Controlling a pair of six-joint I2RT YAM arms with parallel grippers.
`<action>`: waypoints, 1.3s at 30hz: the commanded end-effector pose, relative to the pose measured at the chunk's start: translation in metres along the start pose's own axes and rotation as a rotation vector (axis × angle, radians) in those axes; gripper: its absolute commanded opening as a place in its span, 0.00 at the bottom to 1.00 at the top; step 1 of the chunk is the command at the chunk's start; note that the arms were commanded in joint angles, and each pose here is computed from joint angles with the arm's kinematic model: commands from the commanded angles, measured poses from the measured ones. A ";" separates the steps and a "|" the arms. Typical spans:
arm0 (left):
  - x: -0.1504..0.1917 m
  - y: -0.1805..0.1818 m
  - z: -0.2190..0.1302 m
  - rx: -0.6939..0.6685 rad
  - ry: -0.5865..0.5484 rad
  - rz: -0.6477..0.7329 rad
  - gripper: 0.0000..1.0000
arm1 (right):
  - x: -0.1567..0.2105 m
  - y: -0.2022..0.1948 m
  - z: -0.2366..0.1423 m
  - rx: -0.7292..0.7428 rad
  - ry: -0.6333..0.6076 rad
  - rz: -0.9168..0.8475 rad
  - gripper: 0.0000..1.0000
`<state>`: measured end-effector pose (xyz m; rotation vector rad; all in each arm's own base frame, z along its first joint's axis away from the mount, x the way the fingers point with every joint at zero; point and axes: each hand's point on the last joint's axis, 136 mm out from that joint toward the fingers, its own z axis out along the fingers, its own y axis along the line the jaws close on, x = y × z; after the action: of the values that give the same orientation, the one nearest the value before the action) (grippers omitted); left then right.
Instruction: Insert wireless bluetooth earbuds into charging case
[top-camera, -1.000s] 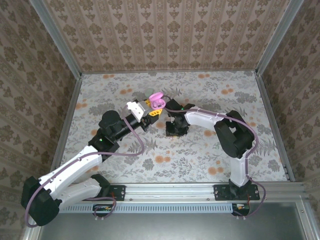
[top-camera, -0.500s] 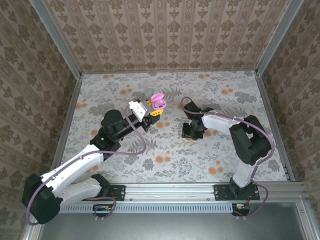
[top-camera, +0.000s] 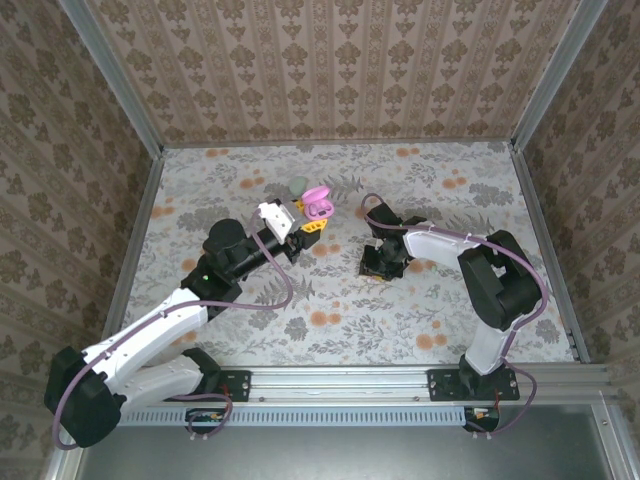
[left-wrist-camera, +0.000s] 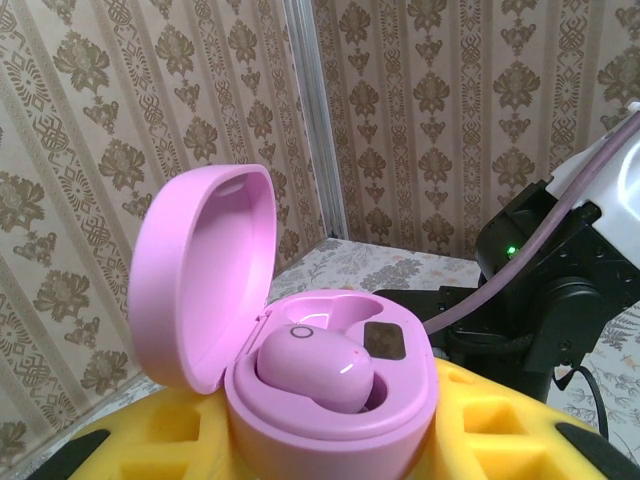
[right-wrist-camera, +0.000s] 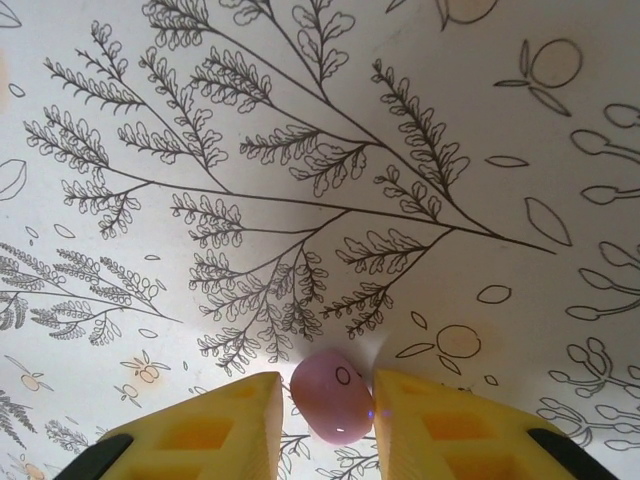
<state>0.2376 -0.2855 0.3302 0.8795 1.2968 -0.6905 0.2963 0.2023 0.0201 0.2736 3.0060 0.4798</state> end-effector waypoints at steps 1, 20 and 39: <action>-0.026 -0.001 0.001 0.010 -0.068 0.024 0.31 | 0.003 0.005 0.003 -0.009 0.029 -0.024 0.33; -0.025 0.000 0.001 0.006 -0.060 0.026 0.31 | -0.009 -0.004 0.010 0.052 -0.014 -0.004 0.32; -0.023 -0.001 0.004 0.010 -0.056 0.021 0.31 | -0.015 -0.004 0.011 0.072 -0.022 -0.043 0.27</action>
<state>0.2403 -0.2880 0.3294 0.8813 1.3015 -0.6898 0.3039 0.2016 0.0175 0.2390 3.0131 0.4186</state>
